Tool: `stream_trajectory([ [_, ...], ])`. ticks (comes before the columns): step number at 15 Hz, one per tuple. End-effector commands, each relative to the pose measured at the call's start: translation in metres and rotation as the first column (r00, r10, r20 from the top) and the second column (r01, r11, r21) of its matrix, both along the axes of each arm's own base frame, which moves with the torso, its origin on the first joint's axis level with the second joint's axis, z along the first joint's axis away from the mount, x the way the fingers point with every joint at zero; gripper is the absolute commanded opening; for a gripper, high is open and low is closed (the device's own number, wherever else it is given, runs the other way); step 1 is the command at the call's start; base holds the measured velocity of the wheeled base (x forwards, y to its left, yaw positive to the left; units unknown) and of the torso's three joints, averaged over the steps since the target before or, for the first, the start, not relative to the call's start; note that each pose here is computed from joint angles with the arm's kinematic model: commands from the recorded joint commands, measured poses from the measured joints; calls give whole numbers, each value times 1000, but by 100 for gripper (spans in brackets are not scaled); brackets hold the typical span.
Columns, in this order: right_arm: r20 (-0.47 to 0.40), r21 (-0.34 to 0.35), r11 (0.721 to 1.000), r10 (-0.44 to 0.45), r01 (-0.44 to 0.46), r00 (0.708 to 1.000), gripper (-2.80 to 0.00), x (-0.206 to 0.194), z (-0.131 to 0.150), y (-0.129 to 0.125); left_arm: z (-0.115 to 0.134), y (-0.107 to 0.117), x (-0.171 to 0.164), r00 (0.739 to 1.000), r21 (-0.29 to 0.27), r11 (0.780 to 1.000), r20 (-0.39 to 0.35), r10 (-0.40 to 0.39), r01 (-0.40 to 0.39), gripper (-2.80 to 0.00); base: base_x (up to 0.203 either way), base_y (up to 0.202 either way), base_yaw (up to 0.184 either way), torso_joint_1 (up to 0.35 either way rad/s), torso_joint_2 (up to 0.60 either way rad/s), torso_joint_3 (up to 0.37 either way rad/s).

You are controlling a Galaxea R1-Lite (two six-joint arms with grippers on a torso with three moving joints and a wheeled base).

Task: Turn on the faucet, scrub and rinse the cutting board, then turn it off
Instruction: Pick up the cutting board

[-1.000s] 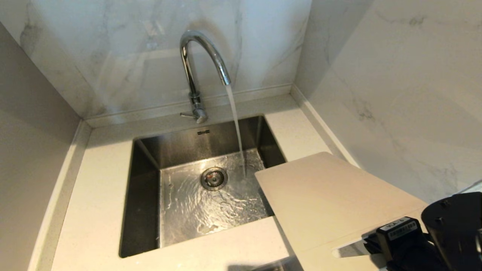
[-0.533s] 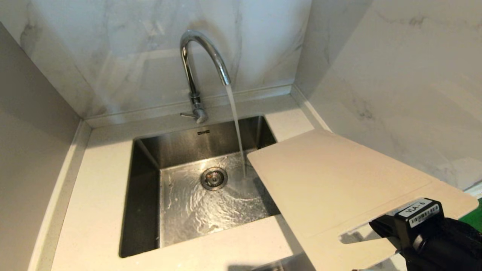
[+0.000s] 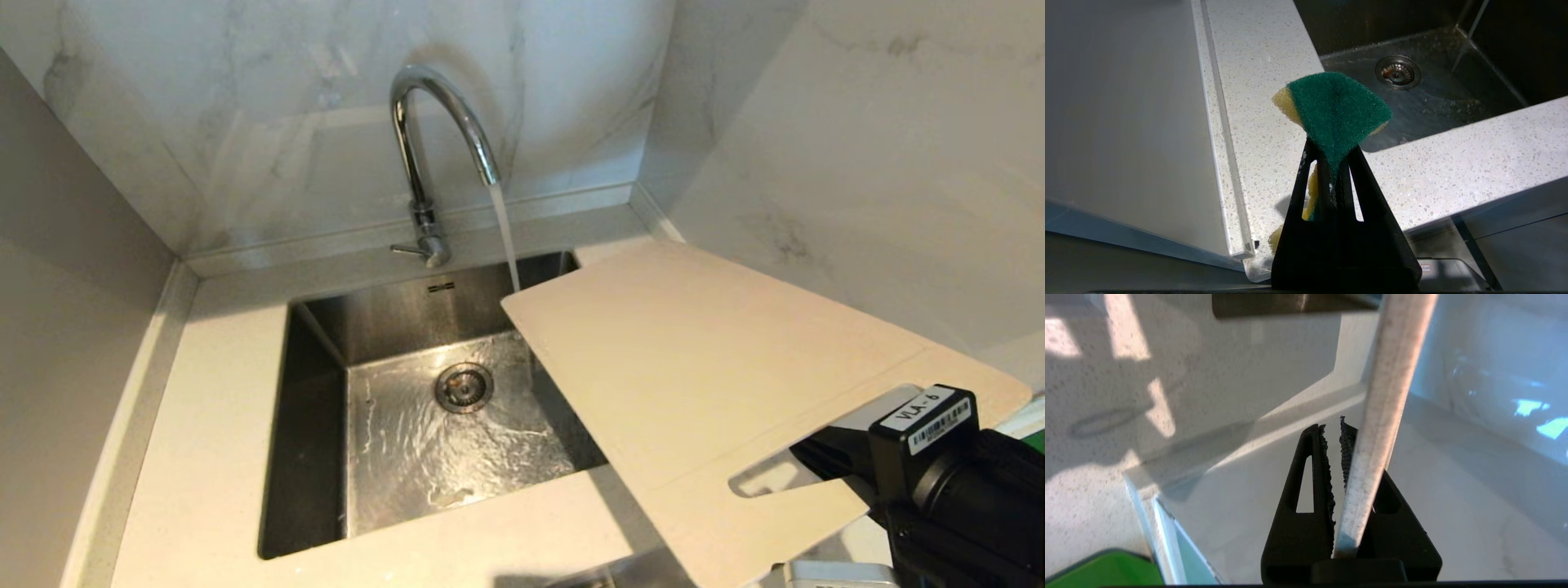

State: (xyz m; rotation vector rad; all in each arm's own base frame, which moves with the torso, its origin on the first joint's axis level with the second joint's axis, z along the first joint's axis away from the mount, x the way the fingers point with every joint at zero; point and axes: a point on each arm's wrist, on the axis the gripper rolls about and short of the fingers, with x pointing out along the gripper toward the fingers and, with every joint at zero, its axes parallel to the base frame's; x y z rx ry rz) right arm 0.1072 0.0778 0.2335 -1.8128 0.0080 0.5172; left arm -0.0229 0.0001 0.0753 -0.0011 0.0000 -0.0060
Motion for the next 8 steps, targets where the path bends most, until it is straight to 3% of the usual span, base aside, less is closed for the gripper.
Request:
stream_trajectory([
  [1,4,-7,998,67,-67,998,-280,-1,3,1,0,0,0,1000,0,1000,0,0,0,-280,0,0,0,0,0,0],
  [5,-11,-26,988,149,-149,989,-280,-5,16,-1,0,0,0,1000,0,1000,1,0,0,-280,0,0,0,0,0,0],
  [8,-52,5,963,268,-268,962,-280,-6,18,2,0,0,0,1000,0,1000,0,0,0,-280,0,0,0,0,0,0],
])
